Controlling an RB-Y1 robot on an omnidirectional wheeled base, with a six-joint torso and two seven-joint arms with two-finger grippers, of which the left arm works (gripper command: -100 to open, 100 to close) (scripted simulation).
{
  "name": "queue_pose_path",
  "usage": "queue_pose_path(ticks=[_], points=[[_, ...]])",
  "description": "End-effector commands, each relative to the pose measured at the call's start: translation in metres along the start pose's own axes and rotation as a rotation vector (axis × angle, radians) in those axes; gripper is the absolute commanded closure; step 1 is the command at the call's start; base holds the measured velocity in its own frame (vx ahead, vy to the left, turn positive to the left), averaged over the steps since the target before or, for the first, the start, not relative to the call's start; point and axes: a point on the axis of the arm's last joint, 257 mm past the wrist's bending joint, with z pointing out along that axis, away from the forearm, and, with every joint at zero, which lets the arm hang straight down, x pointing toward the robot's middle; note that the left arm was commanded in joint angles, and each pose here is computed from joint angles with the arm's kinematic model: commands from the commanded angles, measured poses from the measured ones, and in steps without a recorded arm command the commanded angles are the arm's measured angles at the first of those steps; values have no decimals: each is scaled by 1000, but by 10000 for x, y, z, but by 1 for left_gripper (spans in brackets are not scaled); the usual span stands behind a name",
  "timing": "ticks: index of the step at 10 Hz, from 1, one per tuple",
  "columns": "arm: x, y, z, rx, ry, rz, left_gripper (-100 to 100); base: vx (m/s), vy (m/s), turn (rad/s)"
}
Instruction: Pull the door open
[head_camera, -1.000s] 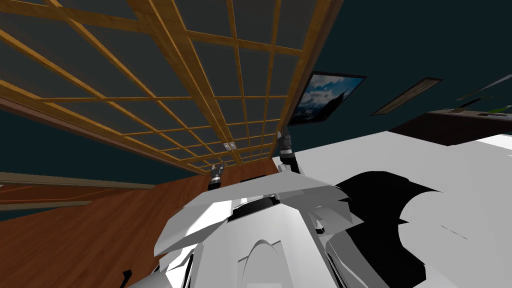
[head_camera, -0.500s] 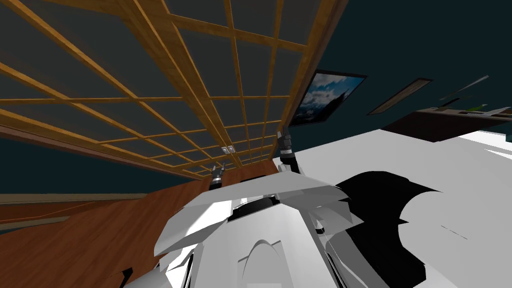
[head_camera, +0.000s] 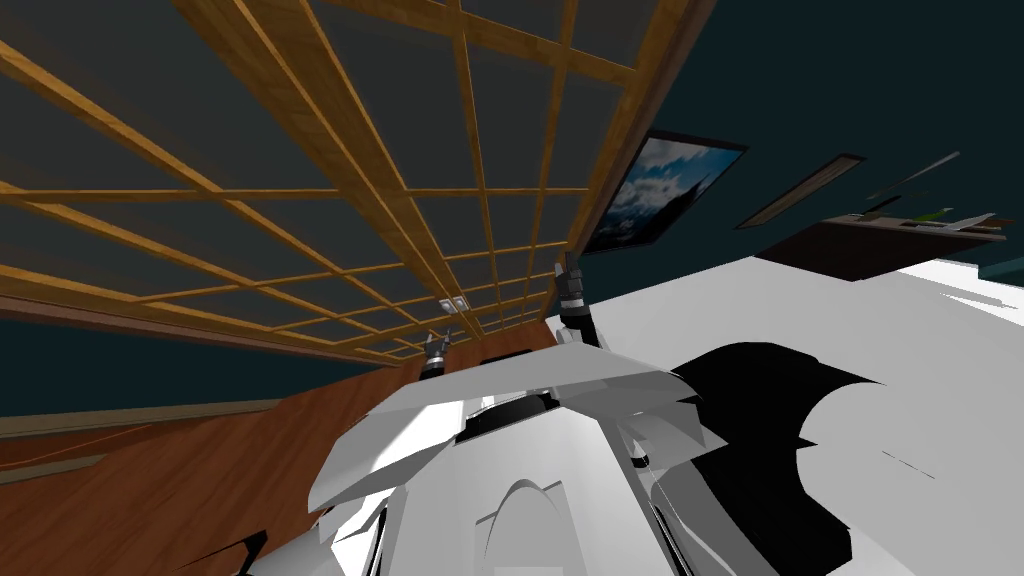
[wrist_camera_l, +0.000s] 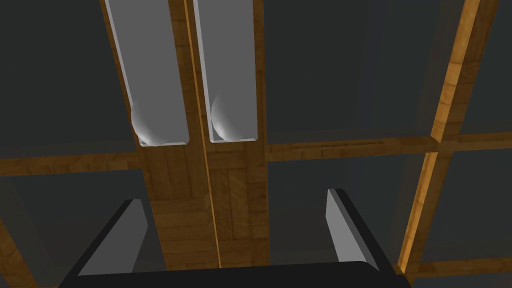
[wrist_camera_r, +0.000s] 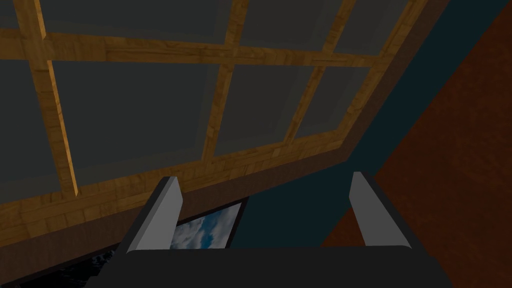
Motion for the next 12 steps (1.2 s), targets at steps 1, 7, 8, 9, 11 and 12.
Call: queue_pose_path(ticks=[1, 7, 8, 9, 11, 12], points=[[58, 73, -94, -13, 19, 6, -100, -130, 0, 51], [387, 418, -445, -84, 111, 25, -100, -161, 12, 44], [387, 418, -445, -84, 111, 25, -100, -33, -3, -6], [472, 513, -547, -104, 136, 31, -100, -63, 0, 45], [555, 608, -653, -125, 161, 37, -100, -129, 8, 43], [555, 608, -653, -125, 161, 37, -100, -49, 3, -5]])
